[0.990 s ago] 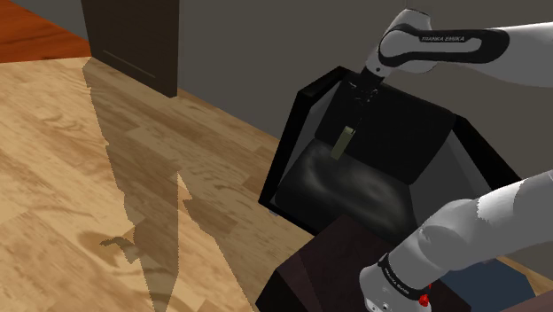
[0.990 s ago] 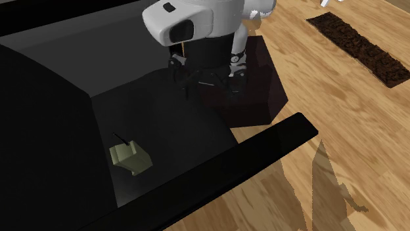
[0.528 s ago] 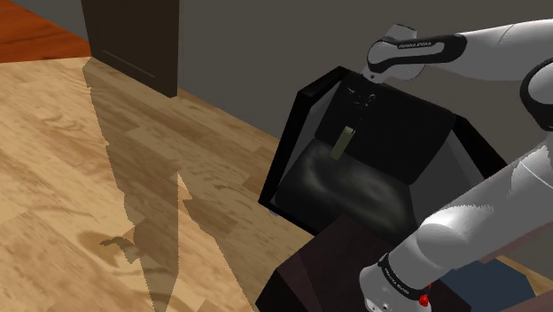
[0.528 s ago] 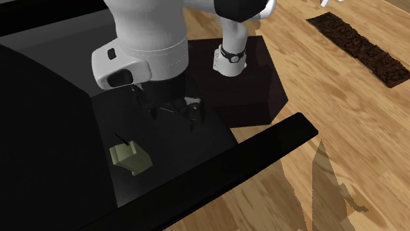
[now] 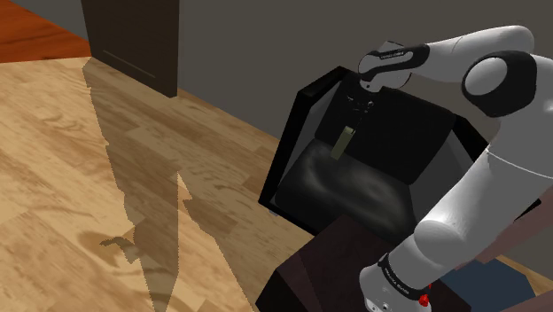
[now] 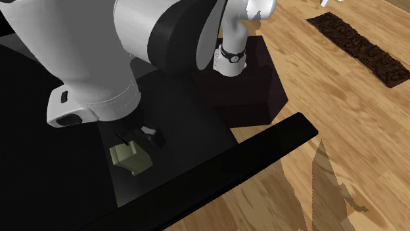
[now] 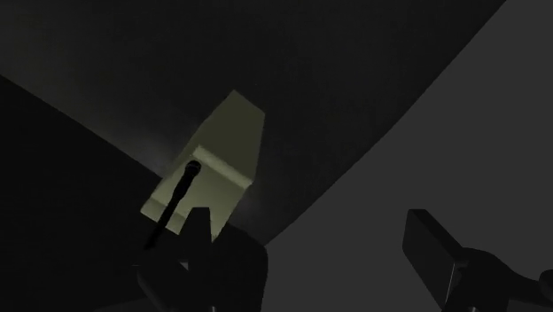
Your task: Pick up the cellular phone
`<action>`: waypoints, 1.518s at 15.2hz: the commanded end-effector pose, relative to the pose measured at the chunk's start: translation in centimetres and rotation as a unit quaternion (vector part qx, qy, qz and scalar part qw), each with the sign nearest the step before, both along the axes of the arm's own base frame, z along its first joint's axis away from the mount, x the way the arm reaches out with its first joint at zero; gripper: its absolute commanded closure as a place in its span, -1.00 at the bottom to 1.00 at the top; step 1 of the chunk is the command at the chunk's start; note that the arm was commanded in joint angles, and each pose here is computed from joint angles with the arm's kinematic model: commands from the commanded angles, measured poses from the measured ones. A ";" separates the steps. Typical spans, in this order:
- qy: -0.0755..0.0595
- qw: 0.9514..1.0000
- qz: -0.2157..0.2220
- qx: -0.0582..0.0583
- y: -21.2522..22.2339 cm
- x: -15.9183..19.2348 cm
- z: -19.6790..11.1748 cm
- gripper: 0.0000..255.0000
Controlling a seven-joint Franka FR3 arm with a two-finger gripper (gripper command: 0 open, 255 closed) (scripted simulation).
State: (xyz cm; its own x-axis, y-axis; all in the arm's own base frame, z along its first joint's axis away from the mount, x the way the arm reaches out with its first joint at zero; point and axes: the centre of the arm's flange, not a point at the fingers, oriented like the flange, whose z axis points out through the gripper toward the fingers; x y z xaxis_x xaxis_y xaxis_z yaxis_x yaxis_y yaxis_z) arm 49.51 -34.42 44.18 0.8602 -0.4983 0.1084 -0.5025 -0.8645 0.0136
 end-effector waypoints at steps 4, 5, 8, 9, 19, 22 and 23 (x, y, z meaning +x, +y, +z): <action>0.010 1.000 -0.030 -0.001 -5.8 0.7 -2.9 -1.00; 0.013 0.999 -0.036 -0.002 -6.9 0.9 -3.5 -1.00; 0.017 0.999 -0.047 -0.002 -9.1 1.1 -5.2 -1.00; 0.017 0.999 -0.047 -0.002 -9.1 1.1 -5.7 -1.00; 0.017 0.999 -0.047 -0.002 -9.1 1.1 -8.6 1.00; 0.017 0.999 -0.047 -0.002 -9.1 1.1 -8.6 1.00; 0.017 0.999 -0.047 -0.002 -9.1 1.1 -8.6 1.00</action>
